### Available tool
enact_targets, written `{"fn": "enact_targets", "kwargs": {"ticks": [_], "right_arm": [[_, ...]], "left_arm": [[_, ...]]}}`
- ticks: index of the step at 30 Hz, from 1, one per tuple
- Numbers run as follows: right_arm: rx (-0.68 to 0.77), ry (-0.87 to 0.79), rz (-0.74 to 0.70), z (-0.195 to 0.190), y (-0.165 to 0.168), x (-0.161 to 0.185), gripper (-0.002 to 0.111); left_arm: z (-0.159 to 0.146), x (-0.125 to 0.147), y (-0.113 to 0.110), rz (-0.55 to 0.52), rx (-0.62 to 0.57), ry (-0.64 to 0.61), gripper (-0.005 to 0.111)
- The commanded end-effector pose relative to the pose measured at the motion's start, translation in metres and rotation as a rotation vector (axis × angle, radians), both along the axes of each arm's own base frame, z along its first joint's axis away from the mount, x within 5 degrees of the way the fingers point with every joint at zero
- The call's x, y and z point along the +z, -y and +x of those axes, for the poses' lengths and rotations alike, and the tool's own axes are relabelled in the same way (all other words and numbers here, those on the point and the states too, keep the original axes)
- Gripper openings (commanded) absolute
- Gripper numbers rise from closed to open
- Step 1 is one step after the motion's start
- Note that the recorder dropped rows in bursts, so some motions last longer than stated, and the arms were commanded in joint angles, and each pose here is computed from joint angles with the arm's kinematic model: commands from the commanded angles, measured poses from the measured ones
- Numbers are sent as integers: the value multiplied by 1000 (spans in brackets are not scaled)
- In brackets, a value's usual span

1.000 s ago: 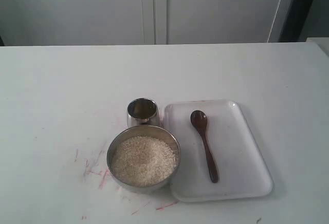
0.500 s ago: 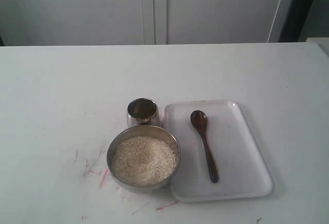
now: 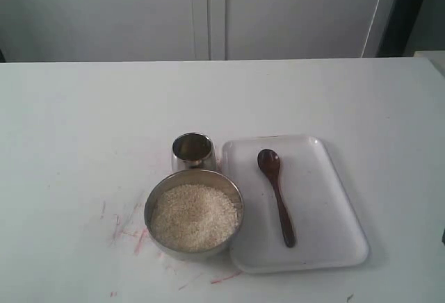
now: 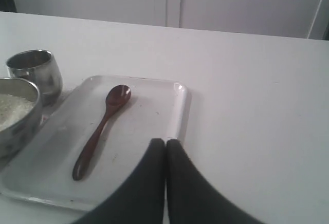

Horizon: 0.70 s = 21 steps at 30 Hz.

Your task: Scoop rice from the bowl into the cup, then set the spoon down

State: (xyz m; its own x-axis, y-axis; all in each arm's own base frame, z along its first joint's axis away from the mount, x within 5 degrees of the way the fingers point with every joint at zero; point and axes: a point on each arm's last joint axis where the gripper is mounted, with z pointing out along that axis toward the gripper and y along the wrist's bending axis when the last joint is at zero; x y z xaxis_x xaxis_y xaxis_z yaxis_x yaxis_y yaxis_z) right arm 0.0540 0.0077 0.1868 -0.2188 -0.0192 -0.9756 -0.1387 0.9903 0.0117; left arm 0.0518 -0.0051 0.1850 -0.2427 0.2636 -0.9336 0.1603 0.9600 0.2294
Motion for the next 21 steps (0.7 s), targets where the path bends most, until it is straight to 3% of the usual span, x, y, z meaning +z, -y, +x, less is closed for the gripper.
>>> {"fn": "enact_targets", "kwargs": {"ticks": [1, 21], "right_arm": [[-61, -5, -12, 0, 3, -2, 0], [-100, -8, -12, 0, 6, -2, 0]], "left_arm": [[-1, -7, 0, -5, -4, -59, 14], [-1, -7, 0, -5, -4, -59, 14]]}}
